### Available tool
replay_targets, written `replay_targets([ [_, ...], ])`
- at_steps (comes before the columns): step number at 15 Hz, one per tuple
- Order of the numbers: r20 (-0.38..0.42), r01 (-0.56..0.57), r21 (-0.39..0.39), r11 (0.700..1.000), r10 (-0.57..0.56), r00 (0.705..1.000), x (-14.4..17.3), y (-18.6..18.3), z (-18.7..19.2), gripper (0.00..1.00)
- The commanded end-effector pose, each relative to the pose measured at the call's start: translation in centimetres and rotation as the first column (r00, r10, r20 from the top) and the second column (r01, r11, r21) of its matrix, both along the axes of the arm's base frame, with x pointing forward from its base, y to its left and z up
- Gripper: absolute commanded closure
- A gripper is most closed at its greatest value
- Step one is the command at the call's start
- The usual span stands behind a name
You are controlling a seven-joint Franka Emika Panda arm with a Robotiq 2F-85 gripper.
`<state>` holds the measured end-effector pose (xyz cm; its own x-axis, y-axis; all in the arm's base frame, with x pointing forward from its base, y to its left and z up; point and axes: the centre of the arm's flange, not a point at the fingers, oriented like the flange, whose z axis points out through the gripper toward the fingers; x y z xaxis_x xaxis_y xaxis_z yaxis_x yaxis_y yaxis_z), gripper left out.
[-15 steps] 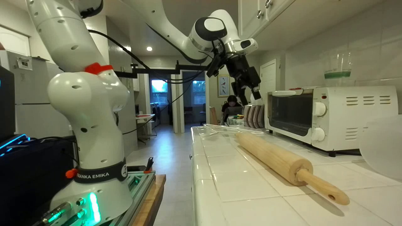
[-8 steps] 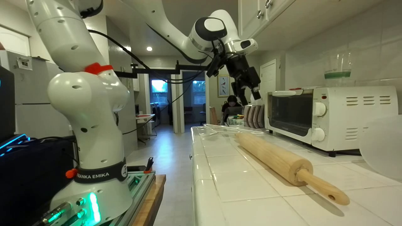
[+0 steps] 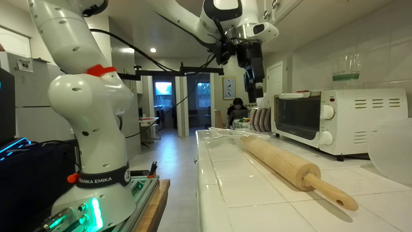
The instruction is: Roll the rolling pin
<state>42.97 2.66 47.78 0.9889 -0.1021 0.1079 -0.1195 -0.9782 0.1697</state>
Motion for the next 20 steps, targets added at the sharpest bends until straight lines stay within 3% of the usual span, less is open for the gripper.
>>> replay_targets([
  [1,0.036,0.187,0.047,0.981,-0.189,0.981,0.5,-5.7,1.2,0.0],
  [3,0.057,0.29,0.063,0.955,-0.293,0.954,0.0,-8.6,1.0,0.0],
  [6,0.085,0.441,0.073,0.895,-0.446,0.891,-0.4,-12.4,0.3,0.0],
  [11,0.126,0.653,0.144,0.744,-0.668,0.734,-0.1,-18.5,-3.2,0.0],
  [12,0.114,0.587,0.119,0.801,-0.598,0.793,-0.7,-17.1,-1.0,0.0],
  [14,0.115,0.627,0.131,0.768,-0.64,0.759,-0.6,-18.5,-2.4,0.0],
  [18,0.112,0.641,0.132,0.756,-0.654,0.748,-0.4,-18.6,-2.8,0.0],
  [19,0.172,0.639,0.148,0.755,-0.656,0.735,0.2,-18.7,-3.4,0.0],
  [20,0.17,0.65,0.153,0.744,-0.668,0.725,0.5,-18.9,-3.5,0.0],
])
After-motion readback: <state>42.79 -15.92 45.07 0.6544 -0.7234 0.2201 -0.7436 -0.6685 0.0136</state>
